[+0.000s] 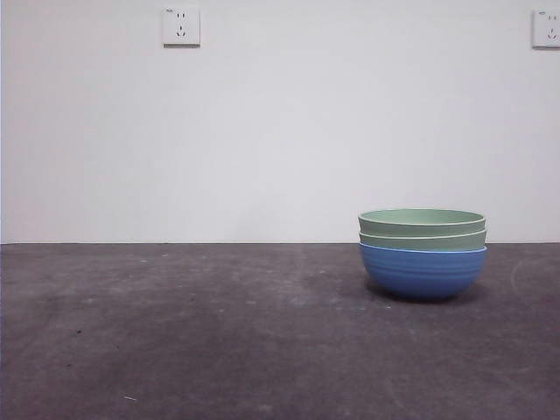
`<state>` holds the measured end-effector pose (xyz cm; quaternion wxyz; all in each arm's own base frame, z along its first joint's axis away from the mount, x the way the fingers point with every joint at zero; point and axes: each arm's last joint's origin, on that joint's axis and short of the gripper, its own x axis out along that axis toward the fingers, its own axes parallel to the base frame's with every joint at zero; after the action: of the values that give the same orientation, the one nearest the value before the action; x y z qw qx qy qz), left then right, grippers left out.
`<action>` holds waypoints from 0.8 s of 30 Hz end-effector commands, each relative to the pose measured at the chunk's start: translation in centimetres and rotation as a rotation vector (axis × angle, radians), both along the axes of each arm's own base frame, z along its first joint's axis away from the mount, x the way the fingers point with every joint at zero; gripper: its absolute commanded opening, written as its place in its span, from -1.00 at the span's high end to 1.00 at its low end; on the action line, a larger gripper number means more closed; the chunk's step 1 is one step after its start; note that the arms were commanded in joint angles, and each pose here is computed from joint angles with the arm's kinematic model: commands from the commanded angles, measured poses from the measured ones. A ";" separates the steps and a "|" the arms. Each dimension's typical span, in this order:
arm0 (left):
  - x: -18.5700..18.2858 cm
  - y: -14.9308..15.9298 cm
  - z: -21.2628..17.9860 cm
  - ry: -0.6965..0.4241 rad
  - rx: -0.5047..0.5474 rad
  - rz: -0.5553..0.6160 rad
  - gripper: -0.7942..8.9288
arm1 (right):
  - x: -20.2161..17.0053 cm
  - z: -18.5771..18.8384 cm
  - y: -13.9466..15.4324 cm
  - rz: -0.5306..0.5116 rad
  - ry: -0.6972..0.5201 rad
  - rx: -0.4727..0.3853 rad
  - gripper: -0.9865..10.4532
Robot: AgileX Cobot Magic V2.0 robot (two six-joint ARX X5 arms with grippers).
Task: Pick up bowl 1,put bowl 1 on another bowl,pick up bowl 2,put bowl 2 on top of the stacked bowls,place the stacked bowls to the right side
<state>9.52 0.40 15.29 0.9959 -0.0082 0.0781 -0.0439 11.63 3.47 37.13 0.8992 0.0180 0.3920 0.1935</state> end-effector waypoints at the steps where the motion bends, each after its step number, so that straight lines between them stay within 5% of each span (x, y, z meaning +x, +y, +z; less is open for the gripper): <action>1: 0.0 0.1 -0.5 0.013 -0.011 0.008 0.84 | -1.2 0.8 -1.1 -0.056 -0.158 0.016 0.82; 5: 0.0 0.1 -0.5 0.013 -0.010 0.008 0.84 | -3.1 0.6 -2.2 -0.157 -0.361 0.040 0.82; 12: 0.0 0.1 -0.5 0.013 -0.010 0.008 0.84 | -3.4 -5.2 -2.6 -0.190 -0.622 0.073 0.82; 24: 0.0 0.1 -0.5 0.013 -0.010 0.008 0.84 | -2.6 -15.7 -2.7 -0.236 -0.740 0.089 0.82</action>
<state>9.52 0.40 15.29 0.9959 -0.0082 0.0781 -0.0439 8.92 0.83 21.90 0.9941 0.0257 0.0294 0.1015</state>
